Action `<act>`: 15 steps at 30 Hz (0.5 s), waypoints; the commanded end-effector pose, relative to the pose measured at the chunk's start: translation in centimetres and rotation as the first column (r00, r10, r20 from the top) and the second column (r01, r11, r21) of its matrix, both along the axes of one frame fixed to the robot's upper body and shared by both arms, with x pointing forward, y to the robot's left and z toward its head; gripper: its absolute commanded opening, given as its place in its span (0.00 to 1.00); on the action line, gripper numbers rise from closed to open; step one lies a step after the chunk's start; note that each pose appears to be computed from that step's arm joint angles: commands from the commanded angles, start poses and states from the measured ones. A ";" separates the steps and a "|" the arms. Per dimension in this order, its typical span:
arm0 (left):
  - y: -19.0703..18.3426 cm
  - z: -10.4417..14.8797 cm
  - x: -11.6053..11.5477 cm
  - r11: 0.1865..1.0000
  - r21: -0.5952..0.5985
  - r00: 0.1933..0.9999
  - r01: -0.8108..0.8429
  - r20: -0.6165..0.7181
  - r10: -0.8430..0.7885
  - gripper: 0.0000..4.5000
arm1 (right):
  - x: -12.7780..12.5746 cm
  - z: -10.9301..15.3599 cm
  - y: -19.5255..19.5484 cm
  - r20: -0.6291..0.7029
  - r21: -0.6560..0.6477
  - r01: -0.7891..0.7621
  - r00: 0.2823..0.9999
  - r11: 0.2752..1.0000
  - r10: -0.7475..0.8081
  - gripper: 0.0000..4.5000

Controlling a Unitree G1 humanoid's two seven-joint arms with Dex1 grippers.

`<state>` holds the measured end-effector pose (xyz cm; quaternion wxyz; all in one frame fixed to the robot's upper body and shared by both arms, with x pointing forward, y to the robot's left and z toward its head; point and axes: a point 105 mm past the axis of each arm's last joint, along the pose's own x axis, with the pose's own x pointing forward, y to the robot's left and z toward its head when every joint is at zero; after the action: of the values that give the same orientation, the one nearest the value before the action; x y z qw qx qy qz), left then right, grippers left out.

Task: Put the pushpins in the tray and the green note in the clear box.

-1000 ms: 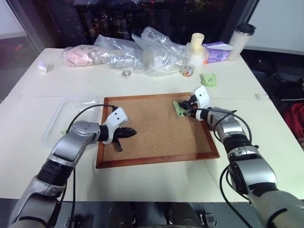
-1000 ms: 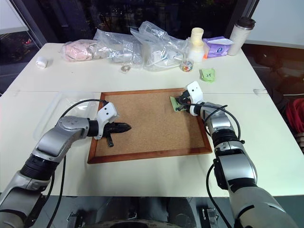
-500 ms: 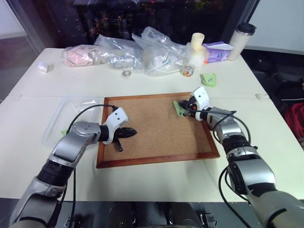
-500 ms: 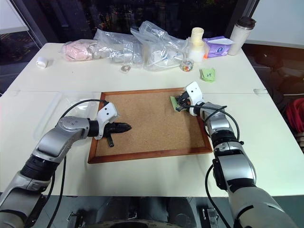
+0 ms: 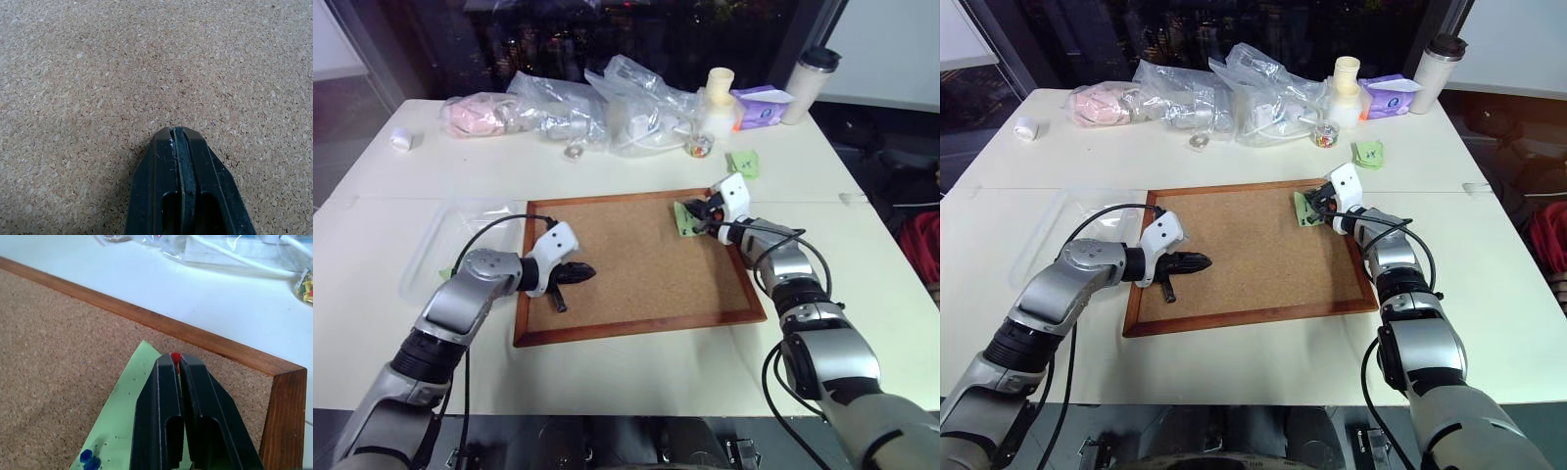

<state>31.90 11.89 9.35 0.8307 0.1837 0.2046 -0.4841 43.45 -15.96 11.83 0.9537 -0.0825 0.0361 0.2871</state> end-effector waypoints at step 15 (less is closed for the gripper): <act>0.2 -3.0 -1.5 0.998 0.058 0.994 0.022 -0.106 -0.016 0.00 | -1.7 4.7 -10.0 0.088 0.114 0.362 0.924 0.925 -0.372 0.01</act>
<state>31.59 11.51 9.32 0.8270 0.1870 0.2011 -0.4905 42.34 -24.91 15.47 0.9917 -0.0430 -0.0036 0.1212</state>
